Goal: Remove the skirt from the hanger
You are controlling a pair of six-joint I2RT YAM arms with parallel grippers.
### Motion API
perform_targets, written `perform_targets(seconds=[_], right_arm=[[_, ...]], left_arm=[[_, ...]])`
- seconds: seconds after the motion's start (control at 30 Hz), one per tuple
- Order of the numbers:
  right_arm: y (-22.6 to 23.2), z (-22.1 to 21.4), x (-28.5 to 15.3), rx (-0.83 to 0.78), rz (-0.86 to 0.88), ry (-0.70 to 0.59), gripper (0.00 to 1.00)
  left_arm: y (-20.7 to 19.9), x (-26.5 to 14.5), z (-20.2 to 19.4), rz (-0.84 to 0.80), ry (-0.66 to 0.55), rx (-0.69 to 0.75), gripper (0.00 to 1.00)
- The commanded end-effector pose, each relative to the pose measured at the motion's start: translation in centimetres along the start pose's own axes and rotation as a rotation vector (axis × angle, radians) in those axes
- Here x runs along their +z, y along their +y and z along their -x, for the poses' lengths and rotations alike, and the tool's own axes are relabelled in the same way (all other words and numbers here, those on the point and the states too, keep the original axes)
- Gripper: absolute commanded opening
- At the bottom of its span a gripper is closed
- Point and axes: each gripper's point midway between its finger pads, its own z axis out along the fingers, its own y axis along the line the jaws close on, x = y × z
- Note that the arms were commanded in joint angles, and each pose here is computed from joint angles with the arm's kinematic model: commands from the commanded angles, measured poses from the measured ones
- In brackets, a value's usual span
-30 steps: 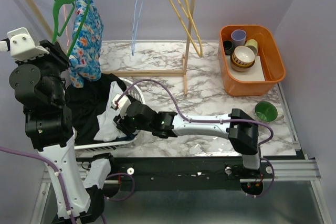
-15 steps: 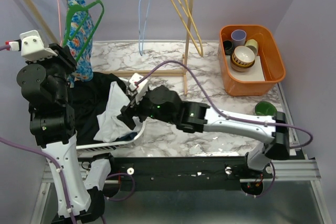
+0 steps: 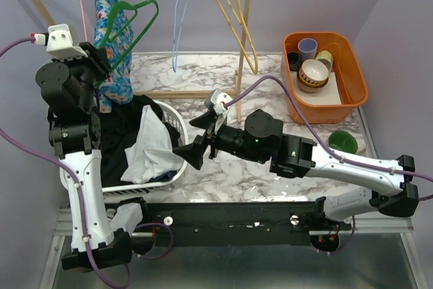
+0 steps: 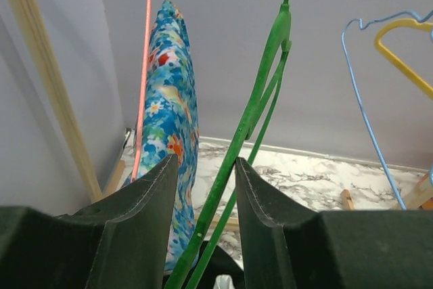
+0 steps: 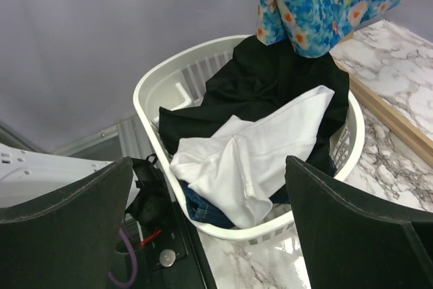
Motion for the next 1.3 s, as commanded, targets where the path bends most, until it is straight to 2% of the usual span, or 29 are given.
perform_targets(seconds=[0.0,0.2,0.4,0.73,0.83,0.87,0.93,0.97,1.07,1.13,1.17,1.27], right_arm=[[0.5,2.0,-1.5,0.011,0.025,-0.069,1.00],[0.1,2.0,-1.8,0.007,0.005,-0.072,1.00],[0.0,1.6,-1.6,0.001,0.003,-0.062,1.00],[-0.5,1.2,-1.8,-0.008,-0.024,-0.061,1.00],[-0.7,0.9,-1.7,-0.011,-0.030,-0.050,1.00],[-0.7,0.9,-1.7,-0.010,-0.034,-0.045,1.00],[-0.8,0.9,-1.8,-0.008,-0.040,-0.046,1.00],[-0.8,0.7,-1.9,-0.006,-0.039,-0.043,1.00],[-0.6,1.1,-2.4,0.003,-0.027,-0.060,1.00],[-0.6,0.9,-2.6,0.007,-0.022,-0.059,1.00],[-0.6,0.9,-2.8,0.006,-0.019,-0.060,1.00],[-0.4,1.4,-2.7,0.006,-0.011,-0.082,1.00]], left_arm=[[-2.3,0.8,4.2,-0.107,-0.131,0.002,0.00],[-3.5,3.2,3.9,-0.174,-0.149,-0.028,0.00],[-3.2,4.8,3.6,-0.129,-0.157,-0.008,0.00],[-3.9,7.2,-0.9,-0.136,-0.046,0.038,0.00],[-4.3,6.7,-1.4,-0.146,-0.028,0.042,0.19],[-4.4,6.5,-1.4,-0.153,-0.029,0.042,0.31],[-4.8,5.8,-1.0,-0.169,-0.031,0.040,0.43],[-4.8,5.5,-0.9,-0.171,-0.029,0.039,0.53],[-4.6,4.3,-0.2,-0.153,-0.027,0.045,0.71],[-4.3,3.5,0.1,-0.135,-0.022,0.058,0.75],[-4.2,3.1,0.5,-0.130,-0.029,0.064,0.80],[-3.6,2.1,1.1,-0.101,-0.034,0.082,0.85]])
